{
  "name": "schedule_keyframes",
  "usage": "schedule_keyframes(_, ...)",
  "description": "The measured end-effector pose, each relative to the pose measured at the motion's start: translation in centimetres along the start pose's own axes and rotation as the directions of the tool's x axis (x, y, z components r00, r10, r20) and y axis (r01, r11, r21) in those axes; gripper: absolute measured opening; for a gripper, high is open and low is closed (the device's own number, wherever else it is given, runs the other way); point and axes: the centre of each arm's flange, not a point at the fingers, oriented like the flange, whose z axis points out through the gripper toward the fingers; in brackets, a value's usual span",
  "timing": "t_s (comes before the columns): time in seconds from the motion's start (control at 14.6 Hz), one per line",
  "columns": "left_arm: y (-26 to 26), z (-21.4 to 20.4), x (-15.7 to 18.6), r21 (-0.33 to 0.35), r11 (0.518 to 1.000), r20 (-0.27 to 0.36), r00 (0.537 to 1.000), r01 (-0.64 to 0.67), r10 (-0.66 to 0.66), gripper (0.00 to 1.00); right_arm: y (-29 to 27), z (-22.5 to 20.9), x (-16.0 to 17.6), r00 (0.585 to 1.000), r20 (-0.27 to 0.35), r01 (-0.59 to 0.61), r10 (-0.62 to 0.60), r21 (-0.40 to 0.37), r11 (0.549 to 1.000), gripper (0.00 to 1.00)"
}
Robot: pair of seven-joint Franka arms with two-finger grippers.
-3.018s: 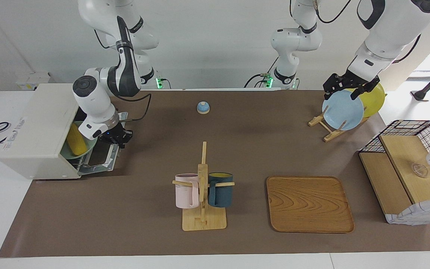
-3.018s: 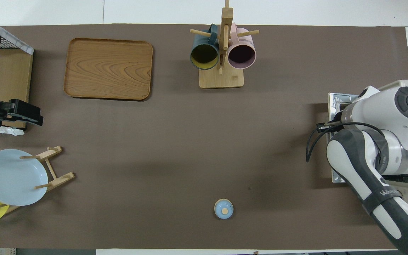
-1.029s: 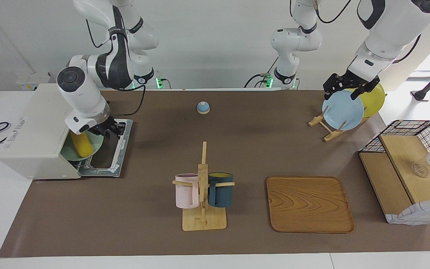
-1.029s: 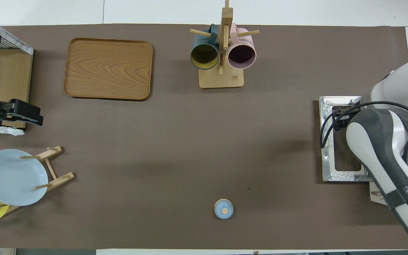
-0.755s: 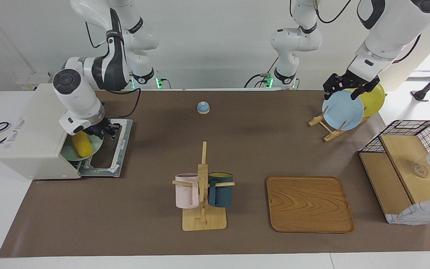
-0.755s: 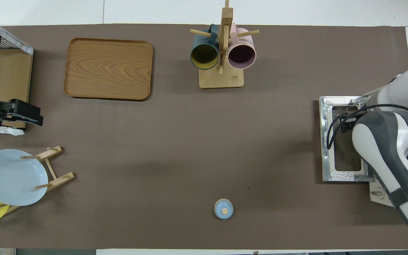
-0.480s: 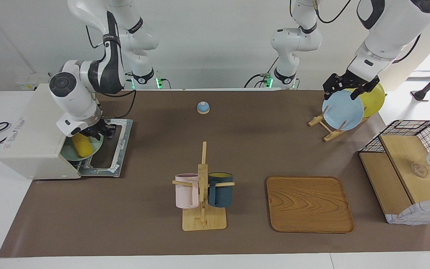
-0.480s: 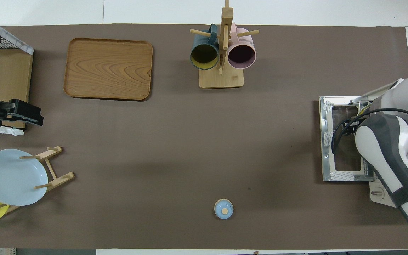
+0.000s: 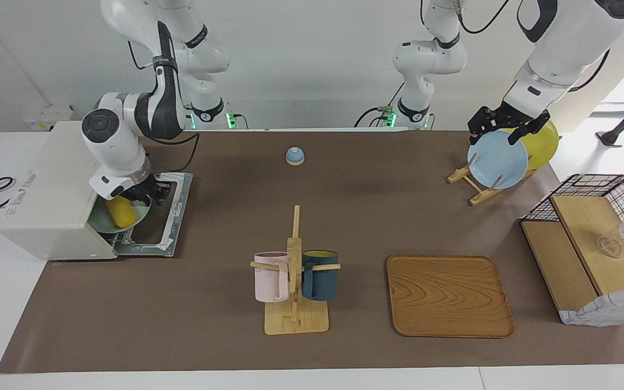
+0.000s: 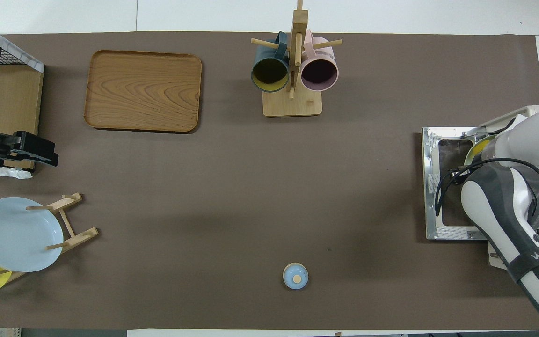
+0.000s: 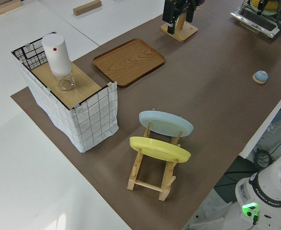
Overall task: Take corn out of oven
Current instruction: 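Grasp the green plate holding the corn with the right gripper, then pull the plate out of the oven with the right gripper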
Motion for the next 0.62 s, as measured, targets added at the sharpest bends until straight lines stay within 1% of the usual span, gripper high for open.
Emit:
schedule_keyframes(0.07, 0.0, 0.0, 0.0, 0.0, 1.0, 0.0, 1.0, 0.0, 0.0, 1.0, 0.0, 0.1, 0.0, 1.0, 0.001, 0.003, -0.003, -0.003, 1.0, 0.27)
schedule_keyframes(0.21, 0.0, 0.0, 0.0, 0.0, 1.0, 0.0, 1.0, -0.001, 0.001, 1.0, 0.0, -0.2, -0.1, 1.0, -0.003, 0.01, -0.01, -0.014, 1.0, 0.05)
schedule_keyframes(0.48, 0.2, 0.0, 0.0, 0.0, 1.0, 0.0, 1.0, -0.004, 0.004, 1.0, -1.2, -1.2, -0.2, 0.998, -0.014, 0.062, -0.063, -0.065, 0.996, 0.05)
schedule_keyframes(0.62, 0.2, 0.0, 0.0, 0.0, 1.0, 0.0, 1.0, -0.004, 0.004, 1.0, -4.7, -2.2, 0.5, 0.992, -0.028, 0.124, -0.126, -0.078, 0.989, 0.05)
